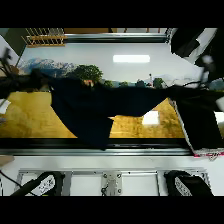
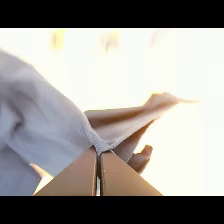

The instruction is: Fold the clothes and pants, and hang the long-sleeved shirts on hangers.

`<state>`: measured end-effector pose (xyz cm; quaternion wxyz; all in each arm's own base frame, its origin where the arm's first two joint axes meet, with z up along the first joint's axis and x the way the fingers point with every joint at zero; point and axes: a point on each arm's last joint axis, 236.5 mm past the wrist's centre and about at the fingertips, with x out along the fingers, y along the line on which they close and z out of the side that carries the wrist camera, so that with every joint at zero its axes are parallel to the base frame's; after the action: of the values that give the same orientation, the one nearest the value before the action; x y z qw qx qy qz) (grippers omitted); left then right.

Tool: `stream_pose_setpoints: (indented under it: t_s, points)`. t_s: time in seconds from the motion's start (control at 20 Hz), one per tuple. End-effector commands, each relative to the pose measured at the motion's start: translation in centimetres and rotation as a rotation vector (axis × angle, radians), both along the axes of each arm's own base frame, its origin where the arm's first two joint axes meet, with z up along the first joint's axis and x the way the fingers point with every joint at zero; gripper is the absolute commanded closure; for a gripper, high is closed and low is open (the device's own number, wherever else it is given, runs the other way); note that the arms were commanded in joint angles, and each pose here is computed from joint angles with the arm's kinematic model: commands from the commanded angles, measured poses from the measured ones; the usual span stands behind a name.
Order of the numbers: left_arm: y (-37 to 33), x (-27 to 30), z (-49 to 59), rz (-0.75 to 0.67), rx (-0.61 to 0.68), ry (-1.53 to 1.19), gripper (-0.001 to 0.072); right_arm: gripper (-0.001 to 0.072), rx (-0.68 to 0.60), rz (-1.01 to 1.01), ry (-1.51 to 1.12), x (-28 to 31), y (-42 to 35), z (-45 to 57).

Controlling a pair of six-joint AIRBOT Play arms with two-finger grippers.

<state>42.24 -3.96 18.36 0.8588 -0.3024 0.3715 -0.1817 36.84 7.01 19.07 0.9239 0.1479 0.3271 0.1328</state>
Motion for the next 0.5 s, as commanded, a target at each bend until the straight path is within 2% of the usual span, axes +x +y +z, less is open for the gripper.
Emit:
stream_pose_setpoints:
  t_s: [0.0,0.2,0.45]
  points:
    - [-1.5,-4.9,12.8,-0.029,0.117,-0.299,0.0701,0.0702,-0.07,-0.119,-0.275,-3.2,-4.3,12.4]
    - [-4.2,-13.1,21.7,-0.018,0.207,-0.567,0.0701,0.0702,-0.119,-0.206,-0.462,-7.7,-6.0,19.2]
    - [-6.5,-20.4,25.9,0.026,0.198,-0.713,0.0701,0.0702,-0.196,-0.286,-0.542,-11.3,-7.3,21.4]
